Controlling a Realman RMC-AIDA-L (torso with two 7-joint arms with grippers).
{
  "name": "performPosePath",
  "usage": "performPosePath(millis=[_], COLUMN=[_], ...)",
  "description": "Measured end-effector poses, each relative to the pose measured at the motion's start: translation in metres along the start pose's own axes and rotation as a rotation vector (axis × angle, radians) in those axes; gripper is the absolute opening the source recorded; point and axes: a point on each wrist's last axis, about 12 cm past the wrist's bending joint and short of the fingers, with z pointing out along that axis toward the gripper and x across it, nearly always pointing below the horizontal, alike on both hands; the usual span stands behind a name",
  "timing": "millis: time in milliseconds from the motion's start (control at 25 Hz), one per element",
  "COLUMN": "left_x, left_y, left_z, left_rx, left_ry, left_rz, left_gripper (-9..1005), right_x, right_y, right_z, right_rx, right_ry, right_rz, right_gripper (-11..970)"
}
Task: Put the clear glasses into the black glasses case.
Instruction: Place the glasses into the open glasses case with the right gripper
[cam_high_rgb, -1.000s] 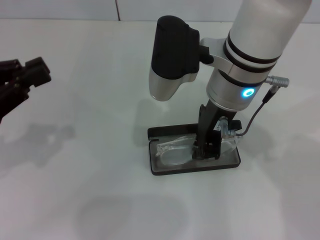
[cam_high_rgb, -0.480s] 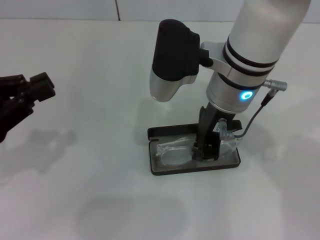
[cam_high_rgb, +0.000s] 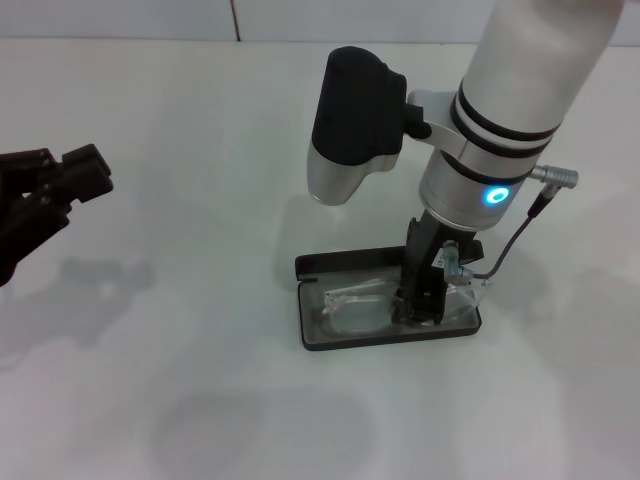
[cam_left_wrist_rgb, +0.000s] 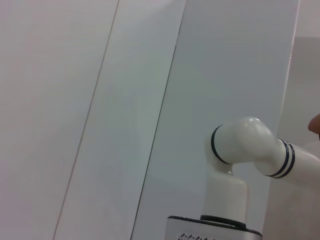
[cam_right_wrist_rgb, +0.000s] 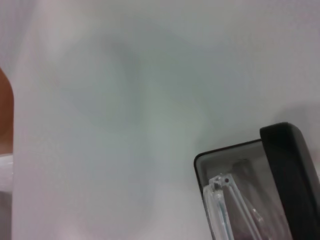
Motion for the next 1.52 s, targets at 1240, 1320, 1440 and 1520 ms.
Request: performPosePath(millis=[1240,1320,1440,1520], left_x=[0.0017,0.0017,0.0017,0.0017], left_y=[-0.0006,-0.0006,-0.0006,-0.0006], left_z=[0.0022,0.0022,0.0022,0.0022], left_rx=[-0.001,-0.001,-0.001,-0.001], left_ry=[-0.012,-0.012,-0.011,-0.012], left_rz=[0.001,0.001,0.001,0.001], left_gripper=[103,103,103,104], right_x=[0.0012,0.0015,0.0021,0.0022], right_y=[-0.0031,-0.0034,-0.0039,-0.004], right_z=[0.0028,0.003,0.0034,0.0035], right_rx=[0.001,0.001,0.002,0.002], right_ry=[0.01,0.01,0.012,0.013], right_rz=[0.01,0.011,0.013,0.013], right_gripper=[98,98,97,97])
